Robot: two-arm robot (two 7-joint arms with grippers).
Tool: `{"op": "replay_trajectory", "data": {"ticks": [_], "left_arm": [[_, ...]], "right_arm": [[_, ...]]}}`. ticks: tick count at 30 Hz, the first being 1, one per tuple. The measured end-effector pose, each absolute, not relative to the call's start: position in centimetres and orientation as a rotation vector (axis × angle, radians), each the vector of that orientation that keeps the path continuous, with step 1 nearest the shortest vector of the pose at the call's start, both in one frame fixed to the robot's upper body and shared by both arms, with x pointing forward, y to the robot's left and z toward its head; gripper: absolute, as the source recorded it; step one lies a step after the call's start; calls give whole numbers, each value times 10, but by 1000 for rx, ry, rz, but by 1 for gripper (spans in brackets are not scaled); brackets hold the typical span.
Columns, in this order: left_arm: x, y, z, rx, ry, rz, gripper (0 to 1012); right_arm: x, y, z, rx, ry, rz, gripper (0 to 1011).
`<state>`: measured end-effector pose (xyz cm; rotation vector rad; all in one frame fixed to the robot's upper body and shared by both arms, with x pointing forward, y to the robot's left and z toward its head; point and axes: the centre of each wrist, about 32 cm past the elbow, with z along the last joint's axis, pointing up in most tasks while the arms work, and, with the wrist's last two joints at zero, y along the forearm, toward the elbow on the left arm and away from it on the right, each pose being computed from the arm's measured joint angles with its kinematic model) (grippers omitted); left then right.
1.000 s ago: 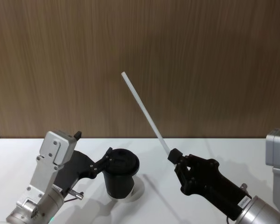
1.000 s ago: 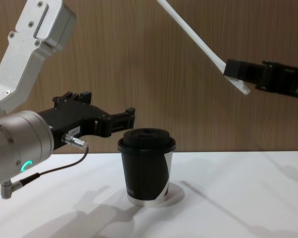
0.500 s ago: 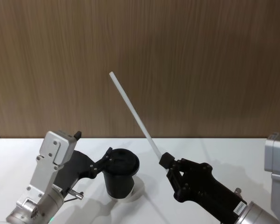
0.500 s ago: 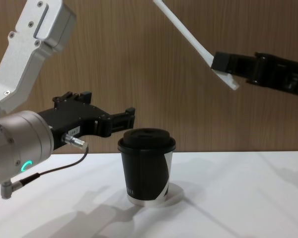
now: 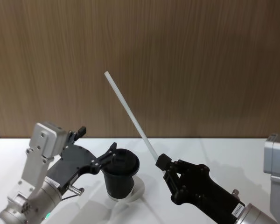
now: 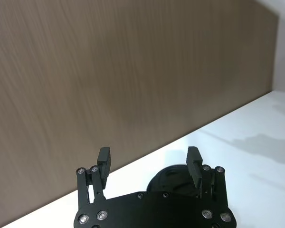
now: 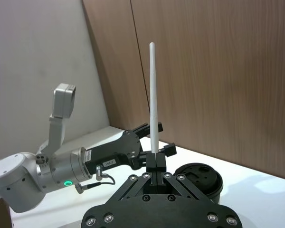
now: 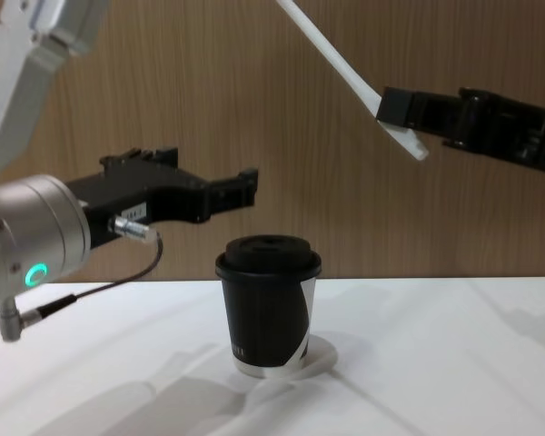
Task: Pick up the straw with one hand, pass it to the other hand, and insert it into the cup.
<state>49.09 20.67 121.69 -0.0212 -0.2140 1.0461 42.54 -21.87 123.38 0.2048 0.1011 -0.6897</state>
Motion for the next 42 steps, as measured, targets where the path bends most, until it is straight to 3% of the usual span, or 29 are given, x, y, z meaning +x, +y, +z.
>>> {"op": "replay_trajectory", "data": {"ticks": [19, 42], "left_arm": [[489, 227, 1247, -195, -98, 841, 1001], [487, 244, 1256, -227, -27, 710, 1002]], "right_arm": [[424, -218, 1234, 208, 103, -683, 4], [424, -217, 1234, 208, 104, -682, 4]]}}
